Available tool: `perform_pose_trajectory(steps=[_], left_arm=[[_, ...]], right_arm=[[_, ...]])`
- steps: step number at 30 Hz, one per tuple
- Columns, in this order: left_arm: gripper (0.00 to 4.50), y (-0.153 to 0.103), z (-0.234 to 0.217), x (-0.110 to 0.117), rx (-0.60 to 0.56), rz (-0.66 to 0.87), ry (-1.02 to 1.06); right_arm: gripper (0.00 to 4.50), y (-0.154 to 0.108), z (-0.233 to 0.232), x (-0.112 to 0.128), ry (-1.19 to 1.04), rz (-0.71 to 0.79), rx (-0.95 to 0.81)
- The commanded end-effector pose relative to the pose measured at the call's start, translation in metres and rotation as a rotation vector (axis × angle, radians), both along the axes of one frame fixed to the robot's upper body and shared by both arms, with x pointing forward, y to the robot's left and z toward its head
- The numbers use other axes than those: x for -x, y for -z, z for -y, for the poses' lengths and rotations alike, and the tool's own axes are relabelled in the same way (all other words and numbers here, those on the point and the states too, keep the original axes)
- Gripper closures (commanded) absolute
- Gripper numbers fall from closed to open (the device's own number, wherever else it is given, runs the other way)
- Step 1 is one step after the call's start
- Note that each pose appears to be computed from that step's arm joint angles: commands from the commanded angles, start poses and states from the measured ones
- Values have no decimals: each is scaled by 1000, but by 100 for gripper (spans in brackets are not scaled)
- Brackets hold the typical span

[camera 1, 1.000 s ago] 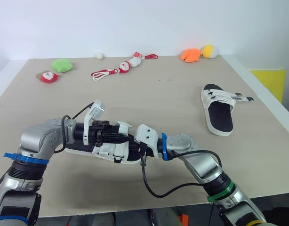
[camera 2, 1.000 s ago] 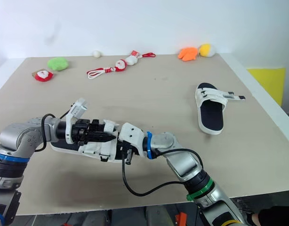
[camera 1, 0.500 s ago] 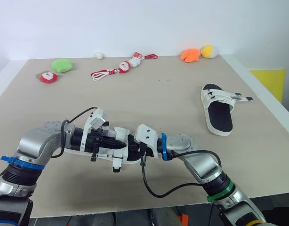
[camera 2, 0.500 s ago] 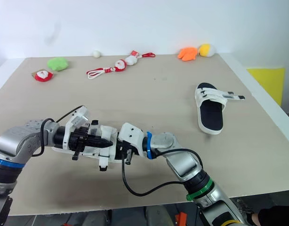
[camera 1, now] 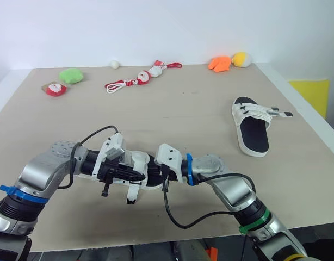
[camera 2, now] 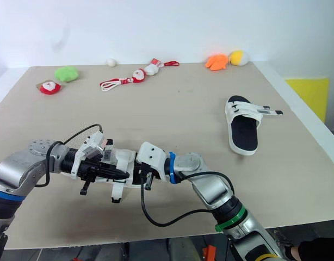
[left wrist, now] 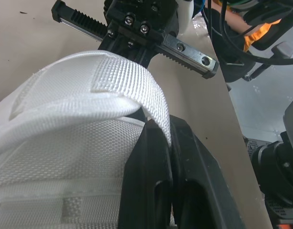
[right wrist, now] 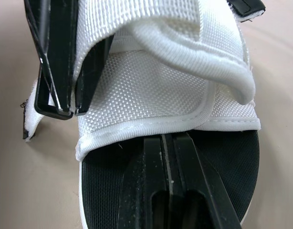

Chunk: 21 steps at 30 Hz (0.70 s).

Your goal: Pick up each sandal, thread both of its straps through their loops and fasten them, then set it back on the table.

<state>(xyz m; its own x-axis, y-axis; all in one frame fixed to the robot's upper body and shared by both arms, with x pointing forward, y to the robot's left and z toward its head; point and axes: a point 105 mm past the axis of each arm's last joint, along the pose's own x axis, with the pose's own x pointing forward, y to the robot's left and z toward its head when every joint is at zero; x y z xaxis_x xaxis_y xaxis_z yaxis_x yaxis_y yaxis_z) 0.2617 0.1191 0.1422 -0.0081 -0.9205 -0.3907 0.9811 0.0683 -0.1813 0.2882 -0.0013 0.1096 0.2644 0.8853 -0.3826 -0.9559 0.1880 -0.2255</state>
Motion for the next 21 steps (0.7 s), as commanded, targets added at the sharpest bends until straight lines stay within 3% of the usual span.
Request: perform_pose_trajectory(steps=[1,7,9,16,21], left_arm=[[339,0,-6,4,-19,-21,-20],[63,-29,-18,12,73,-17,-108],[14,-40,-20,13,116,-18,-149],[14,-72,-37,35,236,-50,-233],[14,-68,-49,63,206,-126,-241]], right_arm=[[450,19,5,-1,28,-47,59],[450,20,2,2,19,-54,53],[450,21,1,2,15,-57,51],[450,23,-2,7,-8,-68,53],[450,26,-1,11,-16,-83,57]])
